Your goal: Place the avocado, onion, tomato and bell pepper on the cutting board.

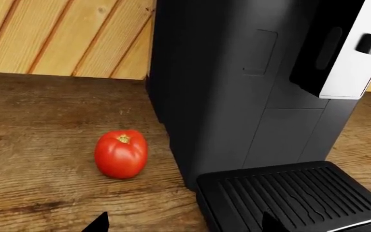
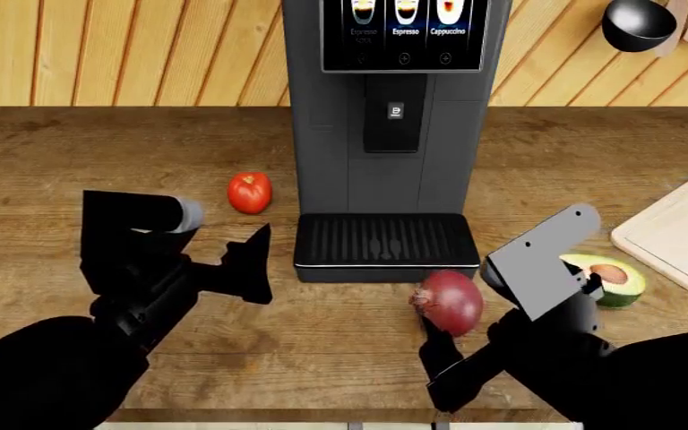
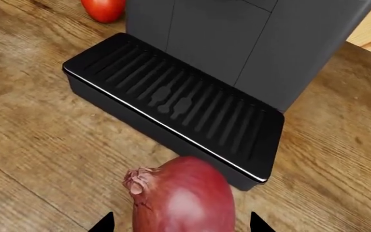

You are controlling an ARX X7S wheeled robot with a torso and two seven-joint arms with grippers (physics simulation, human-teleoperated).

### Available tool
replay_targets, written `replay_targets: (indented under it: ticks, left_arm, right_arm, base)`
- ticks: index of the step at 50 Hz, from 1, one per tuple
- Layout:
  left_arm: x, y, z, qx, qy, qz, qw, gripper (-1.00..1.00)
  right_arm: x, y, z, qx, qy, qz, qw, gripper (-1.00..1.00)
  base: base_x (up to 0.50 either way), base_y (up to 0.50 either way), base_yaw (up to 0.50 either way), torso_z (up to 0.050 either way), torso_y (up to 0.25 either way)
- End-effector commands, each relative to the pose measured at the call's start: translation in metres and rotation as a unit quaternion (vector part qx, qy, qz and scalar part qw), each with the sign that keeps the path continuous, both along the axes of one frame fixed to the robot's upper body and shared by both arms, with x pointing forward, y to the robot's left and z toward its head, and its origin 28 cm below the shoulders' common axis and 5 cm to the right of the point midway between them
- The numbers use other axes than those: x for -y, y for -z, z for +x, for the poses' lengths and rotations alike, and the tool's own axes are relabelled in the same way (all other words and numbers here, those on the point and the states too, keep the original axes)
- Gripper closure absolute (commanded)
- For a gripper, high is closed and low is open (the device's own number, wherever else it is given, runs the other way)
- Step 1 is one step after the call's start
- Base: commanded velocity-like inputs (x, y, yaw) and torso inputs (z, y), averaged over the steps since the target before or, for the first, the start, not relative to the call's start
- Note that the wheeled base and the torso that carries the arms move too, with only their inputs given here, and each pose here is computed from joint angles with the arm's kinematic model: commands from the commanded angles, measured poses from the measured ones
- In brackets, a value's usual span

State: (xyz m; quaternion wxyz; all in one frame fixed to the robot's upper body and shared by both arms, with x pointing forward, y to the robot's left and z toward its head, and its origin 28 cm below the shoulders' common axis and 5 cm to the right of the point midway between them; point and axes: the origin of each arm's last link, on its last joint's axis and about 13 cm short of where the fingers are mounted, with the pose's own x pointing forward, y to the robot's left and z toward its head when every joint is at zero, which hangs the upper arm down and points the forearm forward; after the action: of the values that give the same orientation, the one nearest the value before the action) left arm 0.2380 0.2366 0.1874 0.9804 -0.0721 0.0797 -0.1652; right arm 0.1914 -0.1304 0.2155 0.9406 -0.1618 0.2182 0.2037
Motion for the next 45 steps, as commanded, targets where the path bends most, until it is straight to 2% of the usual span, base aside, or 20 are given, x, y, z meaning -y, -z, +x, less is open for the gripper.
replay_targets:
  ticks: [1, 32, 33, 45]
  left_arm:
    - [0.000, 0.002, 0.002, -0.003, 0.000, 0.000, 1.000, -1.00]
    - [0.000, 0.000, 0.001, -0.002, 0.000, -0.003, 1.000, -1.00]
    - [0.000, 0.000, 0.001, -0.003, 0.000, -0.003, 1.000, -1.00]
    - [0.000, 0.000, 0.001, -0.003, -0.001, -0.004, 1.000, -1.00]
  right_arm:
    - [0.000, 0.004, 0.007, -0.011, -0.003, -0.008, 1.000, -1.00]
    - [0.001, 0.009, 0.024, -0.038, -0.015, -0.030, 0.999, -1.00]
    - [0.001, 0.009, 0.024, -0.037, -0.015, -0.030, 0.999, 1.00]
    - [0.001, 0.005, 0.021, -0.013, -0.010, -0.021, 1.000, 1.00]
  base:
    - [0.00, 0.00, 0.00, 0.000, 0.000]
    - [0.00, 0.00, 0.00, 0.000, 0.000]
    - [0.00, 0.00, 0.00, 0.000, 0.000]
    - [0.00, 0.00, 0.00, 0.000, 0.000]
